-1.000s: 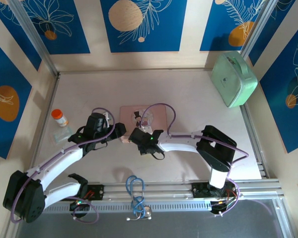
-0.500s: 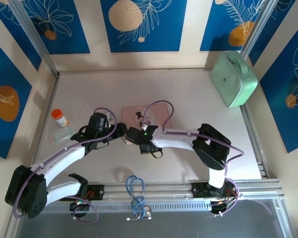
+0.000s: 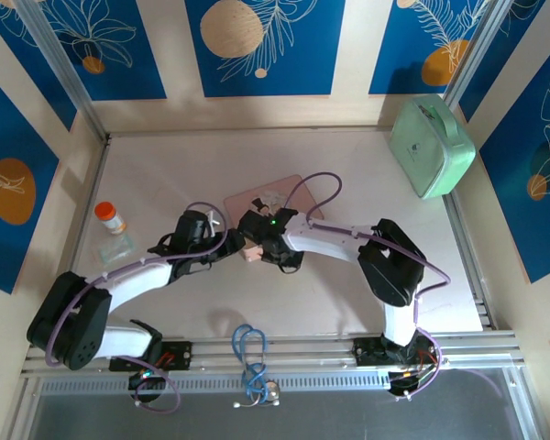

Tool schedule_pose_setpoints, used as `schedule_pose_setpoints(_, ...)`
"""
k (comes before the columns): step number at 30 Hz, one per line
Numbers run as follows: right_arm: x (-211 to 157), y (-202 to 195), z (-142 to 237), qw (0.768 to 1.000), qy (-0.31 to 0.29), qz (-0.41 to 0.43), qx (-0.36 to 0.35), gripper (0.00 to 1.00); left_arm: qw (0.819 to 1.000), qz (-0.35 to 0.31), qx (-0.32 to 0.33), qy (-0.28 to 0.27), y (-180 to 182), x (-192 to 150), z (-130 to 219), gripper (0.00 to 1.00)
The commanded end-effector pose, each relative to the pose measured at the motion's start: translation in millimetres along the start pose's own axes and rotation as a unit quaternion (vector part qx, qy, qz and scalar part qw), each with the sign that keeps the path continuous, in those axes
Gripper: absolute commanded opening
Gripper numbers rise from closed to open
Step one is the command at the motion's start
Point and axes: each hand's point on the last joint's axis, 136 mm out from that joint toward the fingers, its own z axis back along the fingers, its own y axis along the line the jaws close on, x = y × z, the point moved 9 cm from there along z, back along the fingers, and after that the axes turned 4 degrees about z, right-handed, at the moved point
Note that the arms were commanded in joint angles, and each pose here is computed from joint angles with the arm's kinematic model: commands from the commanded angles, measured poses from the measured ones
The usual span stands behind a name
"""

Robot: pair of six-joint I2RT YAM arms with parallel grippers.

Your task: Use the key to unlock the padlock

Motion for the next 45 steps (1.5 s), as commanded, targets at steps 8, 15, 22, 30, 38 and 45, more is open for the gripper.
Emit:
schedule_pose_setpoints(8, 36, 3, -15, 0.989, -0.043, -0.064, -0.125, 0.00, 0.999, -0.009, 0.011, 0.034, 2, -7, -4, 0.63)
schedule_pose_setpoints(15, 48, 5, -12, 0.993, -0.039, -0.101, -0.039, 0.00, 0.999, -0.017, 0.008, 0.028, -9, 2, -5, 0.69)
schedule_pose_setpoints(22, 57, 6, -8, 0.992, -0.039, -0.120, 0.022, 0.00, 1.000, -0.014, -0.005, 0.016, -17, 9, -9, 0.74)
schedule_pose_setpoints(30, 41, 5, -13, 0.992, -0.031, -0.116, 0.034, 0.00, 1.000, -0.006, -0.021, -0.007, -31, 16, -20, 0.82)
schedule_pose_setpoints(38, 48, -5, -19, 0.989, -0.054, -0.140, 0.010, 0.00, 0.998, 0.025, 0.054, -0.012, -20, 12, -43, 0.73)
schedule_pose_setpoints(45, 88, -12, -15, 0.984, -0.081, -0.158, 0.021, 0.00, 0.993, 0.032, 0.116, -0.003, 0, 2, -44, 0.71)
